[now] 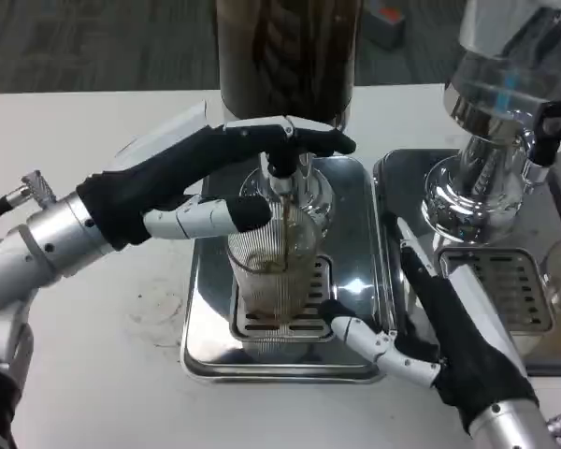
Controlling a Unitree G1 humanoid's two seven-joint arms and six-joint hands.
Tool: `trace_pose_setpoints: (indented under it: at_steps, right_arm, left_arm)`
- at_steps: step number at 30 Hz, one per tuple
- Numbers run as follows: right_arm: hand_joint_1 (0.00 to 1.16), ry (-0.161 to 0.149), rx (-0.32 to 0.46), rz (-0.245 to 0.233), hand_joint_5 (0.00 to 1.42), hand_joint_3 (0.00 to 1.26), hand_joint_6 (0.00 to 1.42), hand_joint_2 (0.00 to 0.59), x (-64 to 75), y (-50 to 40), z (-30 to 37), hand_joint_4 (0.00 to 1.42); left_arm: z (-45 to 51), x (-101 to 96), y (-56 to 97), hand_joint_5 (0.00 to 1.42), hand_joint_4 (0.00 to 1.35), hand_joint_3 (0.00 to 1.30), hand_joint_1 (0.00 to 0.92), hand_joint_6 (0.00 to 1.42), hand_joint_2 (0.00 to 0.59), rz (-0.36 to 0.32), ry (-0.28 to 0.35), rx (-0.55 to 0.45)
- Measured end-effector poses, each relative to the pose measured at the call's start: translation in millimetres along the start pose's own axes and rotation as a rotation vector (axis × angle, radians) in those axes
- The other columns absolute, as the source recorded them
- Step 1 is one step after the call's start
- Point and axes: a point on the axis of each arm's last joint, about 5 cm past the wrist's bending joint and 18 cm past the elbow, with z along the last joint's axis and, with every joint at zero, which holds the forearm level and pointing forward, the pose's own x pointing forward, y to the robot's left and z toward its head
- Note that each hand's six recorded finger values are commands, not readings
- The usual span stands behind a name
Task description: Grasp the cup under the faucet to collect the drink, then remove the cup.
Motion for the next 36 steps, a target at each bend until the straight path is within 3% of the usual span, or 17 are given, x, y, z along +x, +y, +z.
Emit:
trace_pose_setpoints:
  at_steps: [11, 36]
  right_arm:
    - [0.58, -0.009, -0.001, 0.06, 0.0, 0.0, 0.0, 0.212, 9.7, -3.5, 1.2, 0.0]
    - [0.57, -0.023, -0.009, 0.069, 0.0, 0.0, 0.0, 0.226, 26.6, -4.2, 2.9, 0.0]
  left_arm:
    - [0.2, -0.8, -0.6, 0.22, 0.22, 0.3, 0.0, 0.19, 0.08, 0.002, -0.001, 0.006]
    - [1.2, -1.7, -0.3, 0.22, 0.22, 0.3, 0.0, 0.19, 0.08, -0.001, -0.001, 0.009]
